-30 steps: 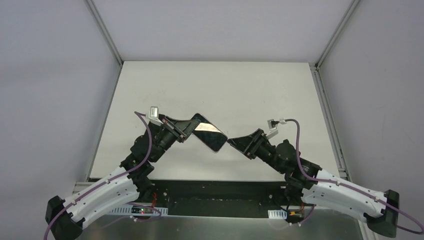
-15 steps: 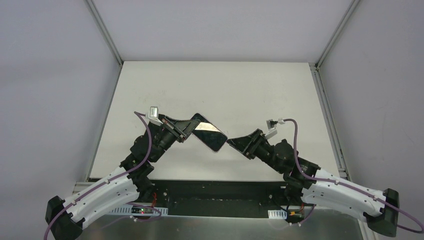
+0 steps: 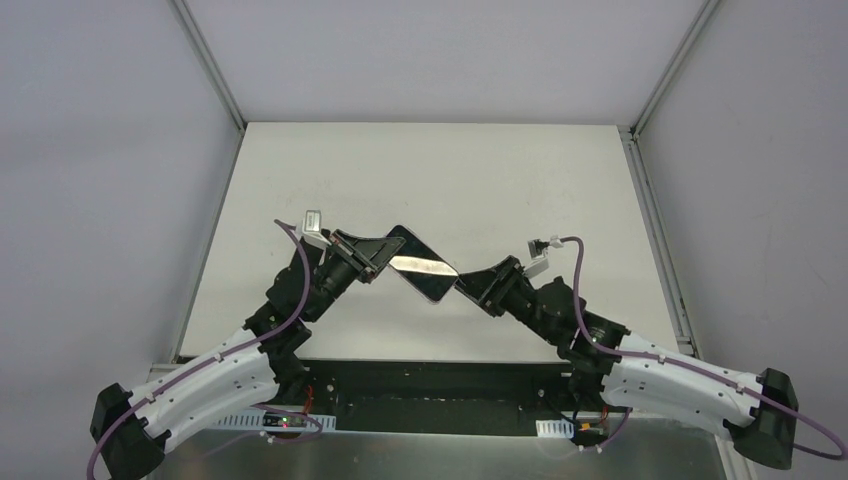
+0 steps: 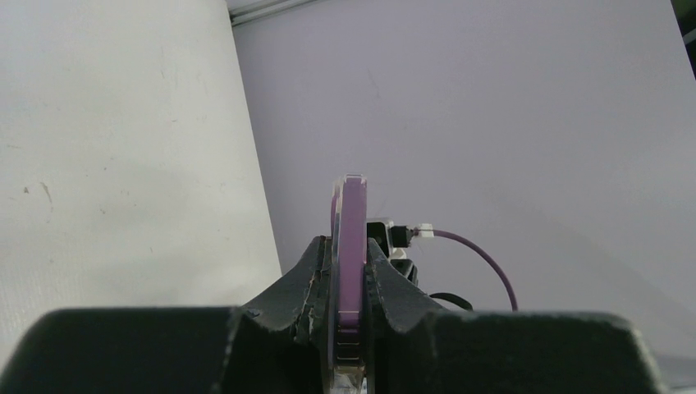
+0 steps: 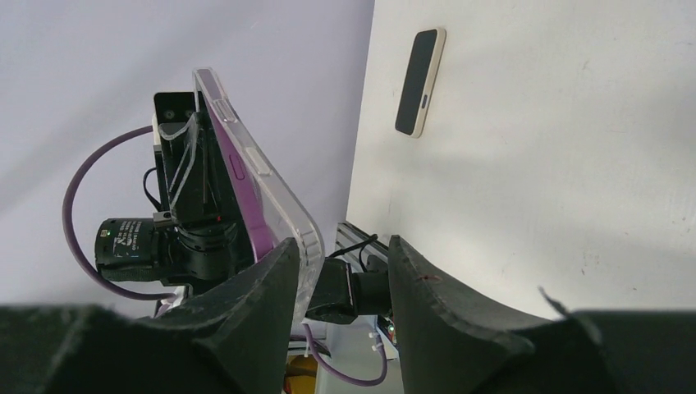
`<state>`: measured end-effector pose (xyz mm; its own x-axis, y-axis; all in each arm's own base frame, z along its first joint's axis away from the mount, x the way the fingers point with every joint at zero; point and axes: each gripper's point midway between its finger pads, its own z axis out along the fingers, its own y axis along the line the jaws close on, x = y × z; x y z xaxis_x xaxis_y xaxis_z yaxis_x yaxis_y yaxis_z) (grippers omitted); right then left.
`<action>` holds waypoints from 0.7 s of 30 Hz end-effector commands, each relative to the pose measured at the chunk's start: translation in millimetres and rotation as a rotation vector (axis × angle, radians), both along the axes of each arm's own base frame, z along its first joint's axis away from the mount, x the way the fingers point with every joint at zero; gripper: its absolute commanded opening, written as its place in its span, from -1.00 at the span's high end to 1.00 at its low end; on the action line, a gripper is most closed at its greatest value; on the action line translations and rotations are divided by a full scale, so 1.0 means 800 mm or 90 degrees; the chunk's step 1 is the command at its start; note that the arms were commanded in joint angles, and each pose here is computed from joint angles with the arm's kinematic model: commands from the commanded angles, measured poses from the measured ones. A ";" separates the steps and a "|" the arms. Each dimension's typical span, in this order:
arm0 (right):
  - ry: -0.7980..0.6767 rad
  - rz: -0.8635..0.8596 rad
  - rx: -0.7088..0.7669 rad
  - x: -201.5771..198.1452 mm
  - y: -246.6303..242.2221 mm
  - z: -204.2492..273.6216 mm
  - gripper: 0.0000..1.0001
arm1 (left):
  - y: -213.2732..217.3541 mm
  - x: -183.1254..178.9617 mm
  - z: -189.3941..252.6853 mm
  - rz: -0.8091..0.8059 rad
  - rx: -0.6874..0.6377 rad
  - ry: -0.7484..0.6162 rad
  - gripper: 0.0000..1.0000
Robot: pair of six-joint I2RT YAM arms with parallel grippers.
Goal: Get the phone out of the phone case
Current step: Remove the phone case from the phone.
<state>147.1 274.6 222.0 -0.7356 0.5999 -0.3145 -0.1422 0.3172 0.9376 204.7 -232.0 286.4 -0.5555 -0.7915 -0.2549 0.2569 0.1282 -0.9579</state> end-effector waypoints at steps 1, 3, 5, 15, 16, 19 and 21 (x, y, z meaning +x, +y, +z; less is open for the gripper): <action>-0.034 -0.021 0.103 0.010 0.004 0.044 0.06 | -0.008 -0.020 0.083 -0.046 -0.100 -0.068 1.00; -0.049 -0.021 0.130 0.012 0.004 0.053 0.06 | -0.008 -0.014 0.083 -0.035 -0.104 -0.059 1.00; -0.062 -0.020 0.164 0.014 0.002 0.064 0.06 | -0.009 -0.006 0.084 -0.022 -0.115 -0.046 1.00; -0.114 0.057 0.305 0.006 -0.003 0.126 0.11 | -0.055 0.007 0.108 -0.078 -0.163 -0.029 1.00; -0.115 0.063 0.305 0.004 -0.001 0.128 0.13 | -0.058 0.008 0.109 -0.081 -0.163 -0.029 1.00; -0.118 0.067 0.305 0.004 0.000 0.132 0.17 | -0.065 0.008 0.112 -0.087 -0.165 -0.031 1.00; -0.114 0.071 0.299 0.004 0.003 0.133 0.20 | -0.068 0.009 0.111 -0.086 -0.164 -0.029 1.00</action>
<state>163.9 275.8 274.3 -0.7348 0.6572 -0.1677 -0.2383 -0.0186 0.9710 227.6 -280.8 322.7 -0.6121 -0.7805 -0.1272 0.2159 -0.0102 -0.9764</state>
